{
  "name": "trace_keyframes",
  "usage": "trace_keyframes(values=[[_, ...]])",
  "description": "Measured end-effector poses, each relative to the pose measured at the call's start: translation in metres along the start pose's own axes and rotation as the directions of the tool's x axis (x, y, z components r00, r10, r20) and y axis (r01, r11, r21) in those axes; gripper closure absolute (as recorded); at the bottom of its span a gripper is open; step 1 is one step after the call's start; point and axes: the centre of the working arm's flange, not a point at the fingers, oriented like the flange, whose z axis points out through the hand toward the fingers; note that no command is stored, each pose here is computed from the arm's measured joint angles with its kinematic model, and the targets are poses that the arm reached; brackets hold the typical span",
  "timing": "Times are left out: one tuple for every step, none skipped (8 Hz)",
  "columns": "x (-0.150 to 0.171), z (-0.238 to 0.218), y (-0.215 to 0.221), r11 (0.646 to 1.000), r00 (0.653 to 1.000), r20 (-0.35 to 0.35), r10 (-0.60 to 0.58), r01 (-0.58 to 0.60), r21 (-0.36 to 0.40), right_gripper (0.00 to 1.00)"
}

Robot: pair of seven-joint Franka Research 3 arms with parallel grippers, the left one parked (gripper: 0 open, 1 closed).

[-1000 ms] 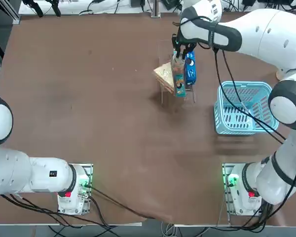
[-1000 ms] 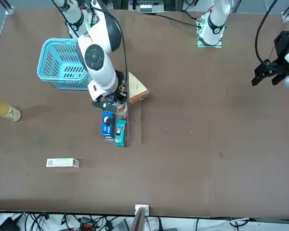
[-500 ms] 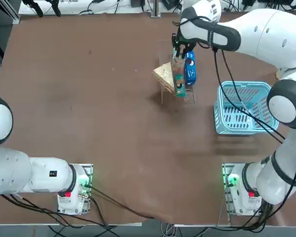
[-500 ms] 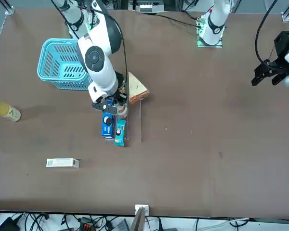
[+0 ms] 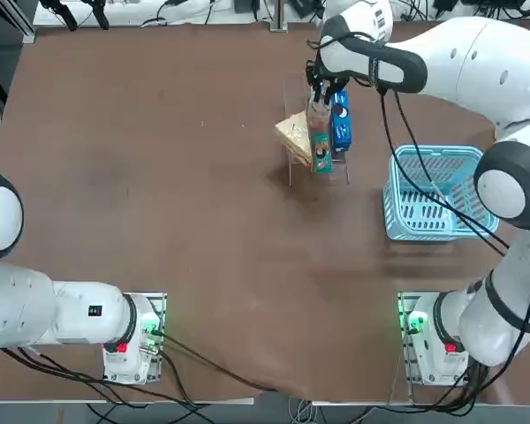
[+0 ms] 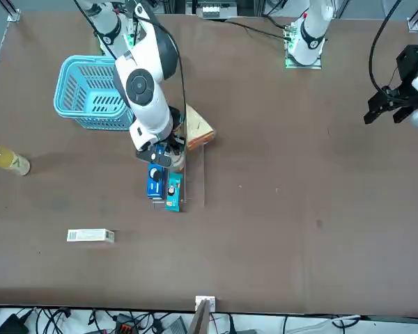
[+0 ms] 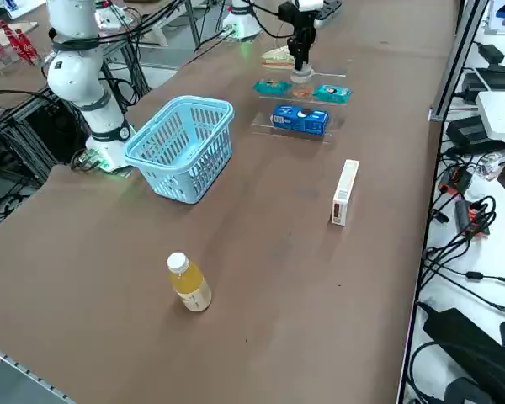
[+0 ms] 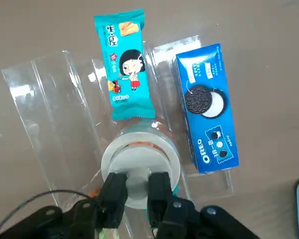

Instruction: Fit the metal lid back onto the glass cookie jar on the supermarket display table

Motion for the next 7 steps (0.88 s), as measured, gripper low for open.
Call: trace_keyframes(values=[[0.0002,0.0004,-0.0002,1.0,1.0,-0.001,0.0,0.0,-0.001,0.74],[0.0003,0.0003,-0.0002,1.0,1.0,-0.001,0.0,0.0,-0.001,0.74],[0.0002,0.0004,-0.0004,1.0,1.0,-0.001,-0.001,0.001,-0.001,0.74],[-0.0003,0.0011,-0.0009,1.0,1.0,0.0,0.002,-0.002,-0.002,0.74],[-0.0016,0.0029,-0.0024,1.0,1.0,-0.004,0.004,-0.004,-0.007,0.74],[-0.0027,0.0046,-0.0039,1.0,1.0,-0.009,0.007,-0.007,-0.013,0.74],[-0.0033,0.0064,-0.0052,1.0,1.0,-0.01,0.008,-0.008,-0.015,0.74]])
